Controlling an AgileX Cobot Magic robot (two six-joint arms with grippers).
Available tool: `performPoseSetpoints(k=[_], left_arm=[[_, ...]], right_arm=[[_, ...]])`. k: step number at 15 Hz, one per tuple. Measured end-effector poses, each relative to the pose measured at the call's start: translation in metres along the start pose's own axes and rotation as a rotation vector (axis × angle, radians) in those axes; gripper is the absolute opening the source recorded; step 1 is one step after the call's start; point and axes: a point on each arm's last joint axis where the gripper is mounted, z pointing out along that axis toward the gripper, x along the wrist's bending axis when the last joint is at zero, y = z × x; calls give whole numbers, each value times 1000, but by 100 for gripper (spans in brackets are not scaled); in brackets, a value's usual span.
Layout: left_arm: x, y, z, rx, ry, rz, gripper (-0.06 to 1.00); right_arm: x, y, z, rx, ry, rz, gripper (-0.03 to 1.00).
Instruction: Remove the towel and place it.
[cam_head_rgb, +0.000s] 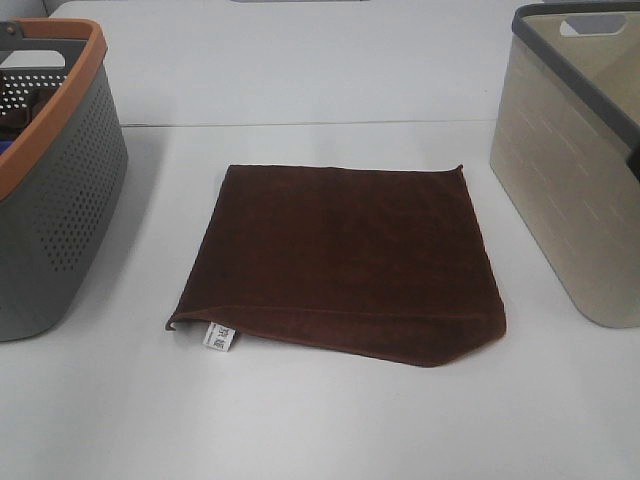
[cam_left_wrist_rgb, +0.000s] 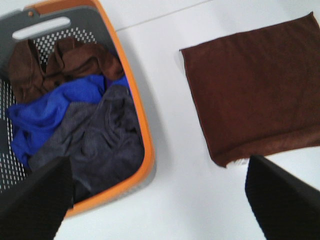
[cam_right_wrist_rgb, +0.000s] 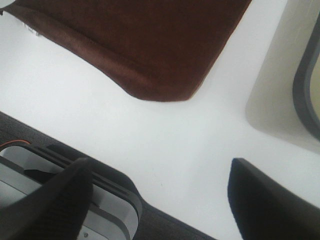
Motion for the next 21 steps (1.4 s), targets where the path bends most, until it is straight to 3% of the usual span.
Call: performPoseSetpoints(k=[2, 6, 9, 14, 21], left_arm=[[6, -57, -6, 41, 3, -41, 89], [15, -162, 0, 33, -2, -60, 89], [19, -212, 1, -38, -17, -74, 89], [26, -246, -12, -215, -15, -19, 89], [19, -254, -17, -248, -98, 93, 89]], right_arm=[[2, -45, -12, -42, -3, -3, 72], [3, -123, -5, -125, -10, -8, 72], [2, -163, -5, -266, -45, -23, 72], [3, -207, -17, -526, -63, -35, 72], [1, -207, -13, -588, -81, -39, 72]])
